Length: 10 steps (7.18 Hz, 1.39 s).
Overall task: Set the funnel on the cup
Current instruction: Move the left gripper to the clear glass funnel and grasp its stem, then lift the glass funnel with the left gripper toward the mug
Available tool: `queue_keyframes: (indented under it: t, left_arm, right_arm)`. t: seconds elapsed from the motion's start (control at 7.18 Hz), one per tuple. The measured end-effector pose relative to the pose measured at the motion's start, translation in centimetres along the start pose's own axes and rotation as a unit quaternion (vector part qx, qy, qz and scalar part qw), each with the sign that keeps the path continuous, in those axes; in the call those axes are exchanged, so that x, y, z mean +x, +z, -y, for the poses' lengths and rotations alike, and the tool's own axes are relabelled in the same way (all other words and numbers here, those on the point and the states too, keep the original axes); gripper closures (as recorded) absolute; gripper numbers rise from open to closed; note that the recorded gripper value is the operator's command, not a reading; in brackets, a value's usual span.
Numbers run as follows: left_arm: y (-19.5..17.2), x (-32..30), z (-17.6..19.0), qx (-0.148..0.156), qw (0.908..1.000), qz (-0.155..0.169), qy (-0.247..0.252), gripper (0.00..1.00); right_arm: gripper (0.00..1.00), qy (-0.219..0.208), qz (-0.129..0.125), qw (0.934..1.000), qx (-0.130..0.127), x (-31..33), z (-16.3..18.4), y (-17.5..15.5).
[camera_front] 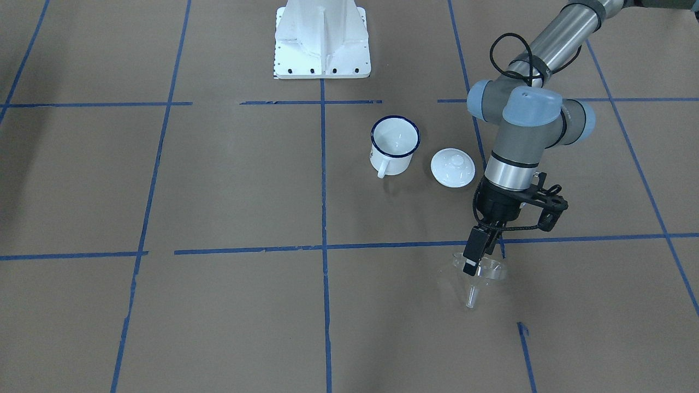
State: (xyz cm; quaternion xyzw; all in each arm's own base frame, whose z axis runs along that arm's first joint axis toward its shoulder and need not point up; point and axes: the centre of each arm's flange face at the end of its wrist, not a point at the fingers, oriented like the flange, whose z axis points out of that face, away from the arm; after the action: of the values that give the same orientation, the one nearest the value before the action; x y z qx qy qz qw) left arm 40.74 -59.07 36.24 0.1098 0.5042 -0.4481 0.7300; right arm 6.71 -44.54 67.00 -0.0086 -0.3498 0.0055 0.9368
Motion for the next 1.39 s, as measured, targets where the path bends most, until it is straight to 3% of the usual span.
queue_keyframes:
  t: [0.14,0.28,0.42,0.98,1.39]
  left_arm:
    - [0.9,-0.1,-0.4,0.002,1.0,0.003,0.0,0.43]
    - [1.5,-0.1,-0.8,0.002,1.0,0.005,0.0,0.86]
    - [1.7,-0.1,-1.0,0.002,1.0,0.005,0.001,1.0]
    - [1.5,0.3,-1.2,-0.001,1.0,0.0,0.003,1.0]
    - [-4.3,4.8,-0.6,-0.039,0.9984,-0.042,-0.004,1.0]
  right_arm:
    - [0.0,0.0,0.0,1.0,0.0,0.0,0.0,0.0]
    - [0.0,0.0,0.0,1.0,0.0,0.0,0.0,0.0]
    - [0.0,0.0,0.0,1.0,0.0,0.0,0.0,0.0]
    - [0.0,0.0,0.0,1.0,0.0,0.0,0.0,0.0]
    - [0.0,0.0,0.0,1.0,0.0,0.0,0.0,0.0]
